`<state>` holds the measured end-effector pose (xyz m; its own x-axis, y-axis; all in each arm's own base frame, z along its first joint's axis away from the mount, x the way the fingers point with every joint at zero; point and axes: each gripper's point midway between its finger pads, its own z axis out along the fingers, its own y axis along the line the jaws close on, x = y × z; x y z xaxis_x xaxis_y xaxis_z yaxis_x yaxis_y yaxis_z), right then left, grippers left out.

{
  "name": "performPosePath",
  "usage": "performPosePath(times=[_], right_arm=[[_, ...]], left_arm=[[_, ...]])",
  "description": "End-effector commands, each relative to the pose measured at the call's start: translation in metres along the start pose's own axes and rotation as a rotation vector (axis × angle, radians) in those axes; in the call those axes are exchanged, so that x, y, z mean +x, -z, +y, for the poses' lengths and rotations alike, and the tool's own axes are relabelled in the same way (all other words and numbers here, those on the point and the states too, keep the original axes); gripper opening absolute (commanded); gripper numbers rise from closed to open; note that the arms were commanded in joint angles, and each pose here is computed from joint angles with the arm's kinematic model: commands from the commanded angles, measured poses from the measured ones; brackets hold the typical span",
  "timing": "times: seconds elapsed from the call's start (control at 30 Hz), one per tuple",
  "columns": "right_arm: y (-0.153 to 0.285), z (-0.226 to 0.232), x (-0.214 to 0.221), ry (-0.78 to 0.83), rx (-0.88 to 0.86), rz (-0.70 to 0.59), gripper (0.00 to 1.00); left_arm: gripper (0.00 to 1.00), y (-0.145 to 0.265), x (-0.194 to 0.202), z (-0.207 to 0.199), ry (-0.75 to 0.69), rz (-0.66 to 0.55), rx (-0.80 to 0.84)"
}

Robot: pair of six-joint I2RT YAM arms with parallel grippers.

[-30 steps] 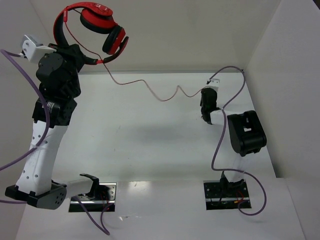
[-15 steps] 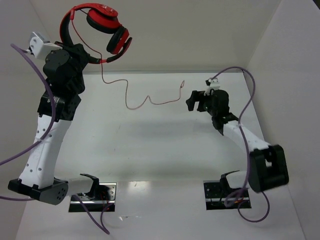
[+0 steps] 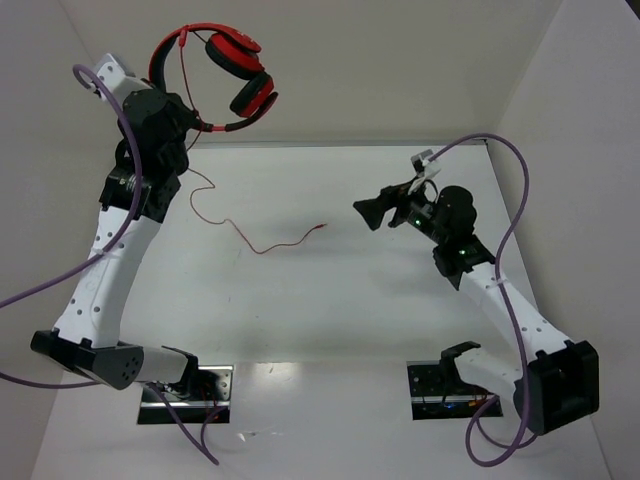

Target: Wrap the headphones

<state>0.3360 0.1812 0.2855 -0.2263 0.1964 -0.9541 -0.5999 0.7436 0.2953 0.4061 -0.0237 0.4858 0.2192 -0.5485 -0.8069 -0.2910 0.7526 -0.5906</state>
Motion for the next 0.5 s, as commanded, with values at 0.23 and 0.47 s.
performPosePath(times=[0.23,0.47], right_arm=[[-0.066,0.168,-0.041,0.195,-0.413,-0.286,1.00],[-0.131,0.196,-0.045,0.203,-0.384,-0.409,1.00]], left_arm=[[0.00,-0.002,-0.032,-0.028,0.038,-0.098,0.103],[0.00,0.006,-0.038,-0.033,0.073,-0.084,0.132]])
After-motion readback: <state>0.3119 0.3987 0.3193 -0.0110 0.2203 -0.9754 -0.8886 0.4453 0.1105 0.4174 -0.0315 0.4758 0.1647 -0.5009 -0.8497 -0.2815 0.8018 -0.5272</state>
